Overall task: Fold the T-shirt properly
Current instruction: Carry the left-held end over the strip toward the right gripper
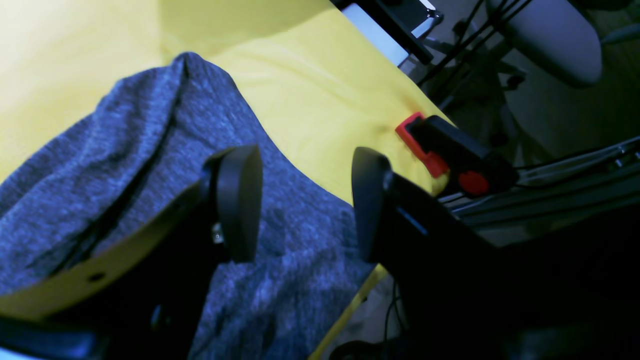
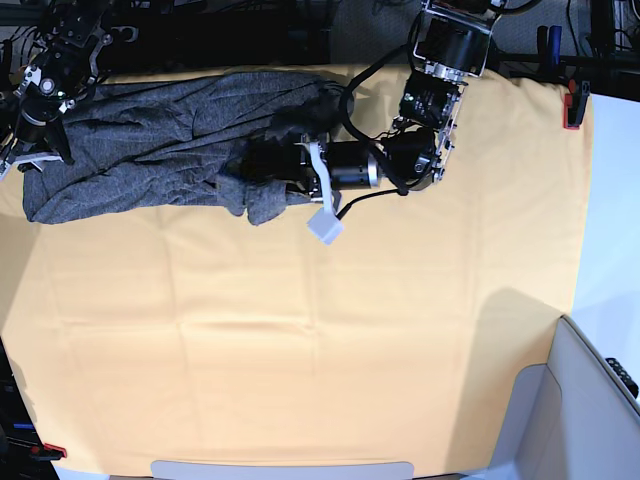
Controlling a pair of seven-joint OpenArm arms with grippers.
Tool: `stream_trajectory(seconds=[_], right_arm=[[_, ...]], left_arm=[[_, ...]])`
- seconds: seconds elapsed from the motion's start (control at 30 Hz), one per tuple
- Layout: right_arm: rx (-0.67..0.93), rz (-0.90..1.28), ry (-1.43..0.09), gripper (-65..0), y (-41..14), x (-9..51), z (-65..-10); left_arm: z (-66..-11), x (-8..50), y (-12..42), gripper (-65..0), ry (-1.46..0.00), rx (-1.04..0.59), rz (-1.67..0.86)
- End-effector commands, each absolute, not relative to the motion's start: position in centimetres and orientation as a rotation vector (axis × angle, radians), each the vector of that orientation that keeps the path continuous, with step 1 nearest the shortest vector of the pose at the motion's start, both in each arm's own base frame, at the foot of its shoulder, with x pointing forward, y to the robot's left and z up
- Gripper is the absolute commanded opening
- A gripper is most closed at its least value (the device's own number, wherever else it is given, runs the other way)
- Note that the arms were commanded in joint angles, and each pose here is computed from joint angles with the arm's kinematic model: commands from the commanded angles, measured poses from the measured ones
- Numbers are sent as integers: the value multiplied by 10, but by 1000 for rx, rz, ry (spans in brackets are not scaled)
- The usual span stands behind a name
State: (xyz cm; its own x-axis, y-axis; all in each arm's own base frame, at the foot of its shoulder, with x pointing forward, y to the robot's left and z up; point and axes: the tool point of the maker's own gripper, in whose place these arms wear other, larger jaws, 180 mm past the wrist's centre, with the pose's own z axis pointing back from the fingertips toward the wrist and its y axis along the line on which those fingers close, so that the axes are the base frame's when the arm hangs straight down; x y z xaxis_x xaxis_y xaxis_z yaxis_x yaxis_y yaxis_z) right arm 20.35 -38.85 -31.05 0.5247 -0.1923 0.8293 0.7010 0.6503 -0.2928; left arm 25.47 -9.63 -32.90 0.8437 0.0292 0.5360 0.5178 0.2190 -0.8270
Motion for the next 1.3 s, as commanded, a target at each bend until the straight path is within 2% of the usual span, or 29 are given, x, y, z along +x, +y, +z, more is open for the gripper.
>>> stream_trajectory(seconds=[0.0, 0.43, 1.27], right_arm=[[-709, -573, -908, -359, -394, 207, -295], [-706, -575, -907, -359, -393, 207, -296], [-690, -588, -895, -359, -388, 205, -303]], left_arm=[[-319, 259, -102, -649, -521, -1363, -346], [-325, 258, -150, -649, -484, -1443, -283], [-302, 267, -167, -649, -524, -1495, -287]])
